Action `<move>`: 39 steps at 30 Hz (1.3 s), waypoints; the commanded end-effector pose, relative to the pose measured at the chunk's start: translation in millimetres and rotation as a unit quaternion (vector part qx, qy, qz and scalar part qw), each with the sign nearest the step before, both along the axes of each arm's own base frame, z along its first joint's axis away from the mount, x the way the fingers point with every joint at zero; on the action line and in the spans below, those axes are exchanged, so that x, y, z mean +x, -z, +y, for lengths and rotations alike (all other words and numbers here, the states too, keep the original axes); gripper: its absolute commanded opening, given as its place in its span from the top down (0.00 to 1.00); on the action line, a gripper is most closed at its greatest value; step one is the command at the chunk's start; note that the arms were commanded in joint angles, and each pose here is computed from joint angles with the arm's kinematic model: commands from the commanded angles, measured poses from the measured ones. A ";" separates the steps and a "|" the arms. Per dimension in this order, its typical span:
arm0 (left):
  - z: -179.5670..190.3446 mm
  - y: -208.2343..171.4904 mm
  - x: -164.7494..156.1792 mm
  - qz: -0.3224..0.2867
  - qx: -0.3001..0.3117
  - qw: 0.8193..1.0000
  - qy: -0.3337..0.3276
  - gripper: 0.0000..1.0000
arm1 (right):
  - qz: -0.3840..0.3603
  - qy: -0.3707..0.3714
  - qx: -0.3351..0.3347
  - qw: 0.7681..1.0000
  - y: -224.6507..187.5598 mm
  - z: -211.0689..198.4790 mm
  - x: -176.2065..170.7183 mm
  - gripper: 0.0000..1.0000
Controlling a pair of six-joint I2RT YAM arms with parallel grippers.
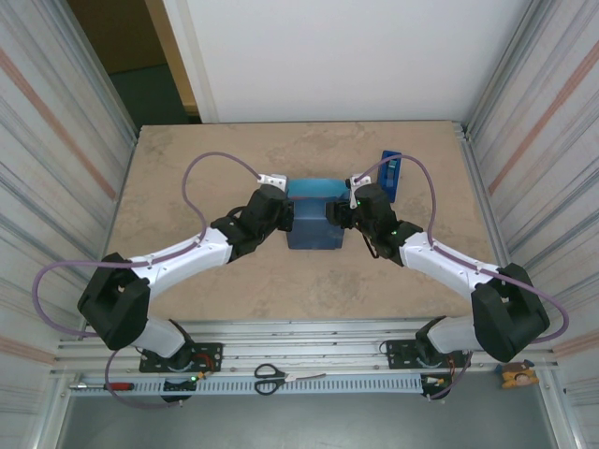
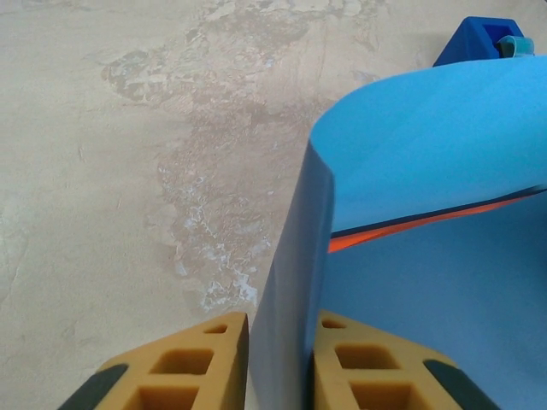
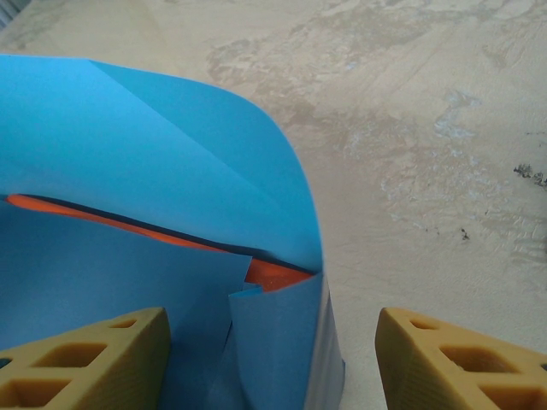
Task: Wrap the gift box in paper
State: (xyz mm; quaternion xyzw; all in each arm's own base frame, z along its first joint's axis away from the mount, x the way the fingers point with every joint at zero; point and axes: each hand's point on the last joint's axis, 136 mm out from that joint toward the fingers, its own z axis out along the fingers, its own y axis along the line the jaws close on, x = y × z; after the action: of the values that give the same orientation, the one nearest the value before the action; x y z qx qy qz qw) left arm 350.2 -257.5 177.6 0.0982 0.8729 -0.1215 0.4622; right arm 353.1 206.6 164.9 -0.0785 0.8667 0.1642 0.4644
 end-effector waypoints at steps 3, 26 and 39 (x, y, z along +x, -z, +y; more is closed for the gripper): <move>4.7 -32.6 6.9 -0.033 -0.009 0.999 -0.007 0.88 | 0.040 -0.001 -0.049 0.998 25.5 -7.7 -8.9 0.36; 0.4 -50.6 15.4 -0.043 -0.010 0.999 0.003 0.98 | 0.038 -0.002 -0.050 0.998 24.2 -7.0 -7.6 0.36; 4.5 -65.3 16.6 -0.051 -0.012 0.999 -0.005 0.90 | 0.037 -0.003 -0.048 0.998 22.5 -5.4 -6.5 0.36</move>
State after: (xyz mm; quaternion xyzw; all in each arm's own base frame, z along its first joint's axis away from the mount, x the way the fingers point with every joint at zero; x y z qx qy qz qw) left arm 363.8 -259.4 215.1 0.1075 0.8604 -0.1217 0.4831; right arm 353.6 208.3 165.2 -0.0802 0.8686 0.1624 0.4613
